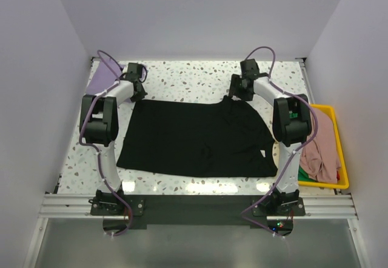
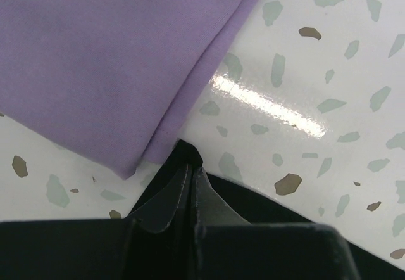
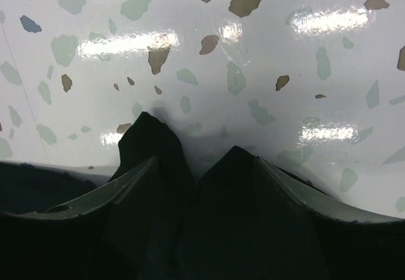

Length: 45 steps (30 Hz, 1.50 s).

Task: Fold and stack the t-shirts
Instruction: Fold the tshirt

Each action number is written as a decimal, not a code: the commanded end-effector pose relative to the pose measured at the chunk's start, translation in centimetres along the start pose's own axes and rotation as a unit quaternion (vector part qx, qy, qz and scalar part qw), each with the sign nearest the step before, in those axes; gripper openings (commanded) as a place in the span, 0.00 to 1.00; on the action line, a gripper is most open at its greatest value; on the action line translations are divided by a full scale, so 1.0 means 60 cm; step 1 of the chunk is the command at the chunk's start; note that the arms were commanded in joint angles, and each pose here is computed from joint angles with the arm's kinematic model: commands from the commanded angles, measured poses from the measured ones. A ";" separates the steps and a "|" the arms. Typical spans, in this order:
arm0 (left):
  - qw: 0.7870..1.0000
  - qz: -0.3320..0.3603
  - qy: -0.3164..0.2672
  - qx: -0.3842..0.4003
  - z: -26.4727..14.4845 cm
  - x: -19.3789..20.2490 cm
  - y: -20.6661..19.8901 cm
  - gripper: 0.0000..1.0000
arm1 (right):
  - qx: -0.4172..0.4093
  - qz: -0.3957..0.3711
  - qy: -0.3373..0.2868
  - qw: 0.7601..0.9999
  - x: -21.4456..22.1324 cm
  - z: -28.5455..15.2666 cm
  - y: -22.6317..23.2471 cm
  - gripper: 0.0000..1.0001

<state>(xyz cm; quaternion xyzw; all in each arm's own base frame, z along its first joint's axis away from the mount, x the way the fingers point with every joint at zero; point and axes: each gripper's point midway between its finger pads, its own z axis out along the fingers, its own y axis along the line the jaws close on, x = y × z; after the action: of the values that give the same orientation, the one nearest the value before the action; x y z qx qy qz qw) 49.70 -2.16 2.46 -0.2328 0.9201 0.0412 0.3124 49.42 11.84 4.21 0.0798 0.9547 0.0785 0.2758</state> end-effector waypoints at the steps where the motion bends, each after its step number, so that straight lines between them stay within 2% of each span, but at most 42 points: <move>1: 0.999 -0.004 -0.035 0.028 -0.039 -0.042 -0.018 0.00 | -0.006 -0.002 -0.009 1.000 -0.013 -0.022 0.004 0.64; 4: 0.999 -0.004 -0.036 0.030 -0.041 -0.043 -0.019 0.00 | -0.004 0.004 -0.009 1.000 -0.004 -0.042 -0.001 0.64; 12: 0.999 0.001 -0.032 0.030 -0.041 -0.039 -0.018 0.00 | 0.026 0.034 -0.082 0.996 -0.028 -0.093 -0.030 0.64; 15: 0.999 0.002 -0.031 0.032 -0.040 -0.038 -0.017 0.00 | 0.012 0.047 -0.103 0.994 -0.039 -0.109 -0.031 0.64; 27: 0.999 0.008 -0.033 0.034 -0.041 -0.041 -0.018 0.00 | 0.017 0.017 -0.042 0.999 -0.012 -0.072 -0.035 0.57; 39: 0.999 0.012 -0.026 0.032 -0.033 -0.033 -0.016 0.00 | -0.009 0.006 0.007 1.000 0.035 -0.038 -0.011 0.57; 45: 0.999 0.012 -0.028 0.033 -0.034 -0.035 -0.016 0.00 | -0.022 0.010 0.010 1.000 0.031 -0.038 0.001 0.29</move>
<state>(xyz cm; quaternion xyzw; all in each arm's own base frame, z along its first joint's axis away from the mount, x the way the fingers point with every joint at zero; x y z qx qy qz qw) 49.61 -2.58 3.09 -0.2168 0.9237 0.0292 0.3144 45.48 11.15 3.59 0.0886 0.9594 0.0854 0.2538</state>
